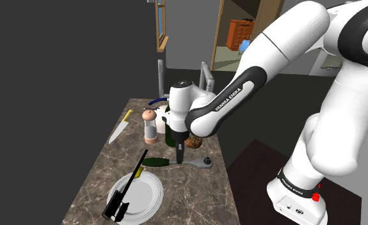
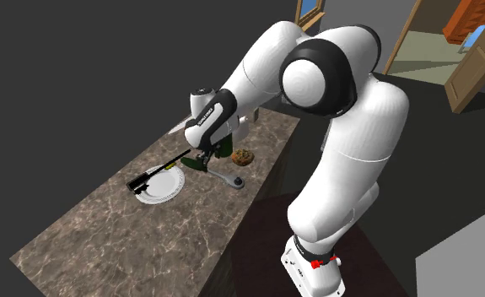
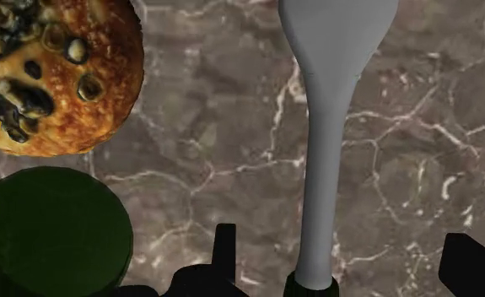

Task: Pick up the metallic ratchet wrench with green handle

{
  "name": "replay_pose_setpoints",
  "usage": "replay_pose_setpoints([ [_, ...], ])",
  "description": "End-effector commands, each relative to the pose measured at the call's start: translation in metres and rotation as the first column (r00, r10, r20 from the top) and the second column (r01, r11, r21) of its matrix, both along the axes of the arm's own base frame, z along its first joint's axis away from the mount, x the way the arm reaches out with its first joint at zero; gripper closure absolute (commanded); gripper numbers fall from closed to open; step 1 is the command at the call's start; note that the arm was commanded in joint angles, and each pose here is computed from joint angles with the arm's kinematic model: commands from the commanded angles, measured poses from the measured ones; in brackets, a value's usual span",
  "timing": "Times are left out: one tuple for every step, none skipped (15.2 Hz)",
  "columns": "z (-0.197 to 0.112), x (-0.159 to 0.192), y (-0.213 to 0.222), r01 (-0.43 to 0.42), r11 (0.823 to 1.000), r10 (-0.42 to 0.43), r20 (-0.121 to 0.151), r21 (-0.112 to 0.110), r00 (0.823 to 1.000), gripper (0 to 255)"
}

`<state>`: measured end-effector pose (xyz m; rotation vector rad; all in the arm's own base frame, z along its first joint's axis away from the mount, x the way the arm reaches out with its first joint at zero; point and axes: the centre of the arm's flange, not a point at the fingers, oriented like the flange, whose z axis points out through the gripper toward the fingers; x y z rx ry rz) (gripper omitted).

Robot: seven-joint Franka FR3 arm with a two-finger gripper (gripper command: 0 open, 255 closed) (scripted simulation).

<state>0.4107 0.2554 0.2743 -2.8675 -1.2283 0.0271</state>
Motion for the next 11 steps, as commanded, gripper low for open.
replay_pose_setpoints([
  [-0.010, 0.000, 0.007, -0.016, 1.000, 0.016, 0.003, 0.005, 1.000, 0],
  [-0.015, 0.000, 0.007, -0.016, 1.000, 0.016, 0.003, 0.005, 1.000, 0],
  [-0.020, 0.000, 0.007, -0.016, 1.000, 0.016, 0.003, 0.005, 1.000, 0],
  [-0.026, 0.000, 0.007, -0.016, 1.000, 0.016, 0.003, 0.005, 1.000, 0],
  [-0.031, 0.000, 0.007, -0.016, 1.000, 0.016, 0.003, 0.005, 1.000, 0],
  [-0.036, 0.000, 0.007, -0.016, 1.000, 0.016, 0.003, 0.005, 1.000, 0],
  [-0.045, 0.000, 0.007, -0.016, 1.000, 0.016, 0.003, 0.005, 1.000, 0],
  [-0.045, 0.000, 0.007, -0.016, 1.000, 0.016, 0.003, 0.005, 1.000, 0],
  [-0.045, 0.000, 0.007, -0.016, 1.000, 0.016, 0.003, 0.005, 1.000, 0],
  [-0.044, 0.000, 0.007, -0.016, 1.000, 0.016, 0.003, 0.005, 1.000, 255],
  [-0.044, 0.000, 0.007, -0.016, 1.000, 0.016, 0.003, 0.005, 1.000, 255],
])
